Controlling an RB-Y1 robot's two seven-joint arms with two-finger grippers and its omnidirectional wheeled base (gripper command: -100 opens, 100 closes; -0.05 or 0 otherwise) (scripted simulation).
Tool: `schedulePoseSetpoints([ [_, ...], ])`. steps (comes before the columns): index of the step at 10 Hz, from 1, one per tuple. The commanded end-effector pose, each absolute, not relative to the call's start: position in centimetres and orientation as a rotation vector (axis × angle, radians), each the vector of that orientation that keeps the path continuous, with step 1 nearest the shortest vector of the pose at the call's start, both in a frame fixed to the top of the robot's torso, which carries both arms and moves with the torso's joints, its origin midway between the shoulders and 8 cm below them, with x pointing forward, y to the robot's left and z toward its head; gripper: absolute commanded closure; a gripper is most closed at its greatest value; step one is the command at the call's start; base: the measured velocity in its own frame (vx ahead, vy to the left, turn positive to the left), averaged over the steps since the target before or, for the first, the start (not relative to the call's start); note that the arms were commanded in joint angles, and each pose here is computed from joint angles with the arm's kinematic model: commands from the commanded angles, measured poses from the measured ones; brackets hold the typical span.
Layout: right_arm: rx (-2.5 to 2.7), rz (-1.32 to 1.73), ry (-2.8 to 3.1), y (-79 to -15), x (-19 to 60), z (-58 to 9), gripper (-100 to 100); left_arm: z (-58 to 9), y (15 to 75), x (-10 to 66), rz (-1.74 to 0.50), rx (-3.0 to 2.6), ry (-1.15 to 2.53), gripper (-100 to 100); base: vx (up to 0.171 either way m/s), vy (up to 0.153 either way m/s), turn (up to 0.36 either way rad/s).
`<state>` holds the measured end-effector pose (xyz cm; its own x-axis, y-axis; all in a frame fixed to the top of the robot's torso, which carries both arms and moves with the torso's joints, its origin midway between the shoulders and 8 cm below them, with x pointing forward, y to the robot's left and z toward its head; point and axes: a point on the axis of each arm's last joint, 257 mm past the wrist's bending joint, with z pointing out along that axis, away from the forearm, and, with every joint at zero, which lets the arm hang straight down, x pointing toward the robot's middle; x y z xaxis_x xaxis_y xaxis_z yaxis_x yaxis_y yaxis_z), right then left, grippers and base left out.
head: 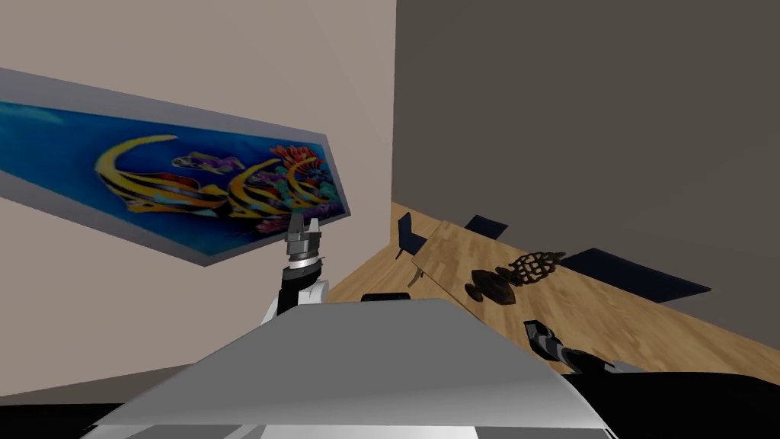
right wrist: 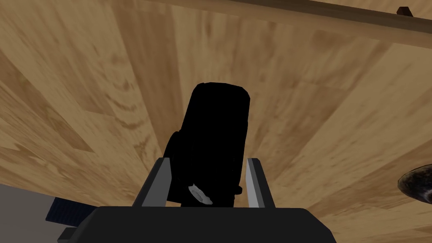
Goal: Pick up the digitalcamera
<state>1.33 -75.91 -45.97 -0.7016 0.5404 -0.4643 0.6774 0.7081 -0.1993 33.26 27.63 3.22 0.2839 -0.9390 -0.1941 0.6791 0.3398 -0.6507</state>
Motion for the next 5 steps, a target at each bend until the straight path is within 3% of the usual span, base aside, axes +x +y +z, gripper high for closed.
schedulePoseSetpoints([
  [1,0.894,-0.492,2.555,-75.93,1.88,-45.45,100,3.22,27.63,33.26,-1.144,-0.497,0.616,0,0.177,0.028,-0.253],
  [3,0.825,-0.476,2.570,-76.03,2.42,-44.84,100,3.22,27.63,33.26,-1.144,-0.497,0.616,0,0.167,0.035,-0.259],
  [5,0.821,-0.476,2.570,-76.09,2.46,-44.74,100,3.23,27.62,33.26,-1.144,-0.497,0.616,0,0.079,0.041,-0.104],
])
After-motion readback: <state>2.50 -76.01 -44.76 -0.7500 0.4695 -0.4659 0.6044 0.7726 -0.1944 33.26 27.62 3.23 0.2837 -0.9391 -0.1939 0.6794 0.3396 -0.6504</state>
